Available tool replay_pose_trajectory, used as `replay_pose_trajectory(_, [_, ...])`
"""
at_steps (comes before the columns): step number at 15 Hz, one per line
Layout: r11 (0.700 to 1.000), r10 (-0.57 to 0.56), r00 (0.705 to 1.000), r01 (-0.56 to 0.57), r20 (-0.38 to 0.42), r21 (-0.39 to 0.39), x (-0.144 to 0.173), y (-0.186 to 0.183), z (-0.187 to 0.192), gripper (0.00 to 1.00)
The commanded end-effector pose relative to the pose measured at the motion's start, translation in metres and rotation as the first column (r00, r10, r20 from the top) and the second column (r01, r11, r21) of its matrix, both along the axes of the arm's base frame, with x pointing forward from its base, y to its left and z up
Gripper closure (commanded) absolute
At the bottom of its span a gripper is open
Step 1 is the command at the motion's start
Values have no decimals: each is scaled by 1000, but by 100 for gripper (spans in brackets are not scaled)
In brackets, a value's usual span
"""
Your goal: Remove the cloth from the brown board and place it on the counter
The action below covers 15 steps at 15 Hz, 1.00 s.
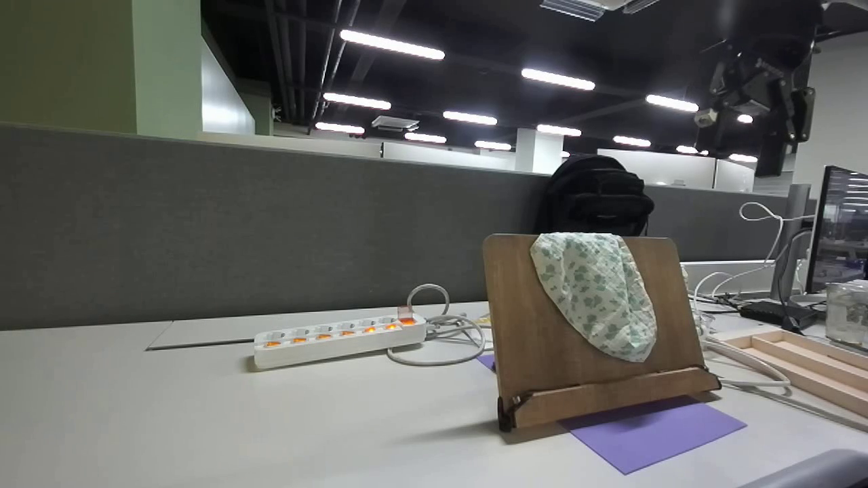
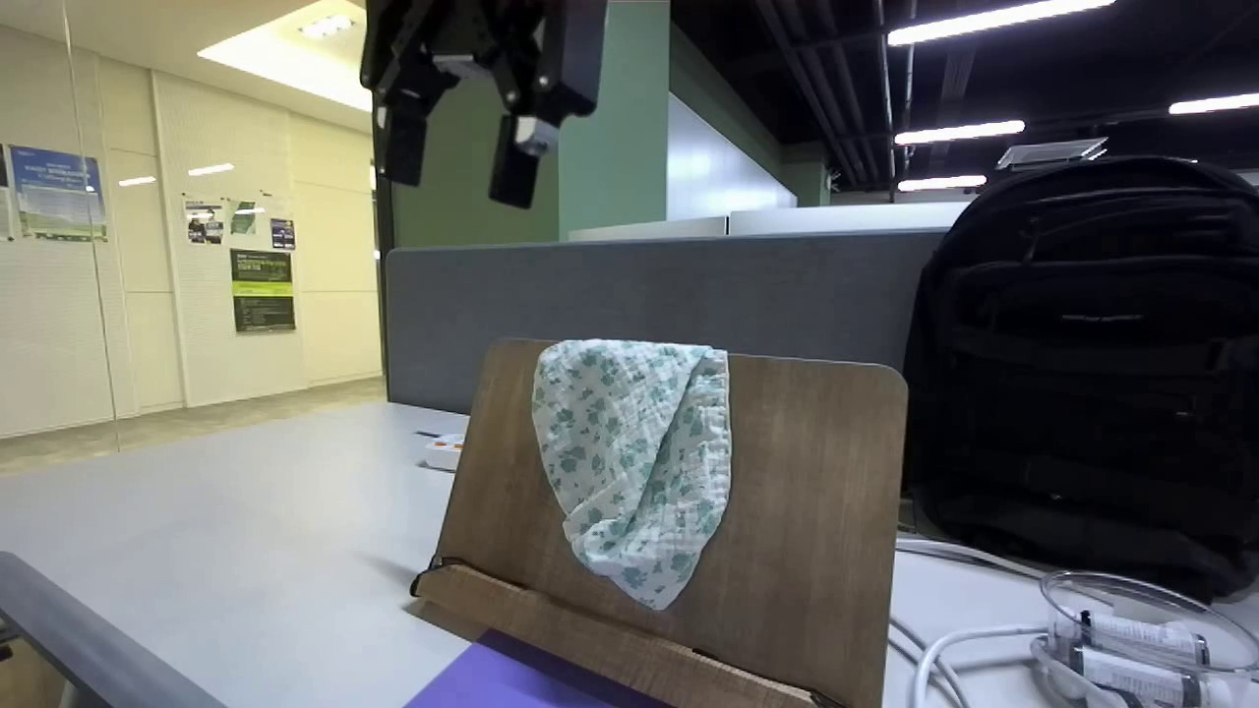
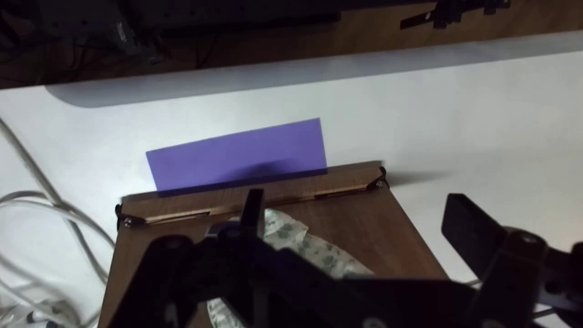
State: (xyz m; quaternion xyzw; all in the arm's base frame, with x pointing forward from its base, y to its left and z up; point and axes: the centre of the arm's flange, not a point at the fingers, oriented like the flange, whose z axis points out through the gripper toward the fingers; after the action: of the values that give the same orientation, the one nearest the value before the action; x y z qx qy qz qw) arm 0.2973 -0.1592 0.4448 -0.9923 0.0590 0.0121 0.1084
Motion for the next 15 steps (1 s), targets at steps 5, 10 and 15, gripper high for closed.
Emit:
replay_pose_trajectory(5, [982, 45, 973, -2, 226, -186, 67, -16, 2, 0])
replay_pose_trajectory(10, [985, 83, 963, -40, 255, -170, 108, -21, -16, 0])
replay_pose_trajectory(15, [985, 104, 963, -65, 248, -163, 133, -32, -32, 0])
